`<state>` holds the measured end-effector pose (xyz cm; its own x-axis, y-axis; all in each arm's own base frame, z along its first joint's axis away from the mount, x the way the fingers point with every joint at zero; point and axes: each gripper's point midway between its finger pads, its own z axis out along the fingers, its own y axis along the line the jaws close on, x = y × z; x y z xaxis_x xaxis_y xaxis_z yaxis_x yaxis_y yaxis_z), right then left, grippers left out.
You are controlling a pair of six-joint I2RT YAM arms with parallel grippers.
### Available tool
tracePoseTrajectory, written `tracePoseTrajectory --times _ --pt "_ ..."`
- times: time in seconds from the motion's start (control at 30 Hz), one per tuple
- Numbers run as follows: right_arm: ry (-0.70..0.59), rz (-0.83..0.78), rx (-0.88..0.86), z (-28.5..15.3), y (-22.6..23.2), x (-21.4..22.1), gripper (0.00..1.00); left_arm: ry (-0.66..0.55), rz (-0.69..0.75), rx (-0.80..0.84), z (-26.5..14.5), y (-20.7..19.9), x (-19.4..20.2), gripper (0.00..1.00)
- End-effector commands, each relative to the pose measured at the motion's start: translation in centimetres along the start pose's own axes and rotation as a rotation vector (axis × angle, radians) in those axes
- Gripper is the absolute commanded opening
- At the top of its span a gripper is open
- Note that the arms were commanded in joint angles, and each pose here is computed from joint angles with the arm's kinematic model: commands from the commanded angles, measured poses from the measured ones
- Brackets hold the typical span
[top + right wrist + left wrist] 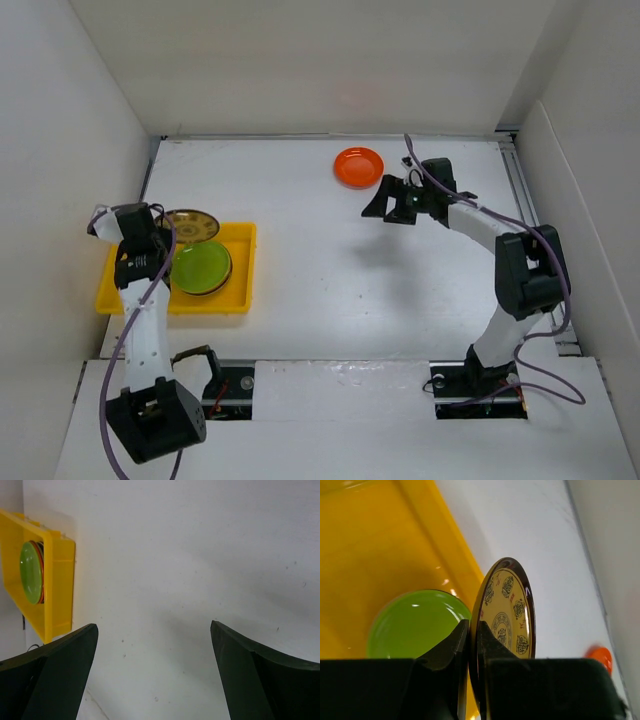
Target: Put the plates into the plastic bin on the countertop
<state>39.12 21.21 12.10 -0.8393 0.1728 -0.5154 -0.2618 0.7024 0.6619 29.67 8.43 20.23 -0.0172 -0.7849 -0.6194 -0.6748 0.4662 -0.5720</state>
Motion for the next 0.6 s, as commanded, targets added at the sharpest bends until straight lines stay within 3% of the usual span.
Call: tracePoseTrajectory --times 0.0,0.13,0.27,0.4,0.43,0.47,0.57 --pt "-0.084 -0.086 -0.059 -0.1 1.7 -4.2 1.0 0.04 0.011 -0.162 1.2 4.8 1.4 0.0" --pt "-0.093 -0.079 -0.066 -0.1 1.7 -5.0 1.0 0.047 0.011 -0.156 0.8 5.5 2.1 0.0" --pt "-0.097 -0.076 -0.078 0.1 1.7 -5.1 1.0 0.054 0.024 -0.122 0.3 4.9 2.1 0.11" --pt "-0.084 -0.047 -0.064 0.8 0.5 -5.0 1.0 0.061 0.053 -0.097 -0.6 4.4 1.8 0.56" --pt "-0.091 -0.052 -0.067 0.8 0.6 -5.2 1.0 0.047 0.05 -0.082 -1.2 3.8 1.1 0.8" --pt "-0.088 -0.028 -0.055 1.0 -0.2 -5.2 1.0 0.04 0.048 -0.074 -1.6 3.8 1.0 0.98" --pt "-0.102 -0.006 -0.016 1.6 -1.7 -5.6 1.0 0.032 0.062 -0.024 -3.0 2.6 0.3 1.0"
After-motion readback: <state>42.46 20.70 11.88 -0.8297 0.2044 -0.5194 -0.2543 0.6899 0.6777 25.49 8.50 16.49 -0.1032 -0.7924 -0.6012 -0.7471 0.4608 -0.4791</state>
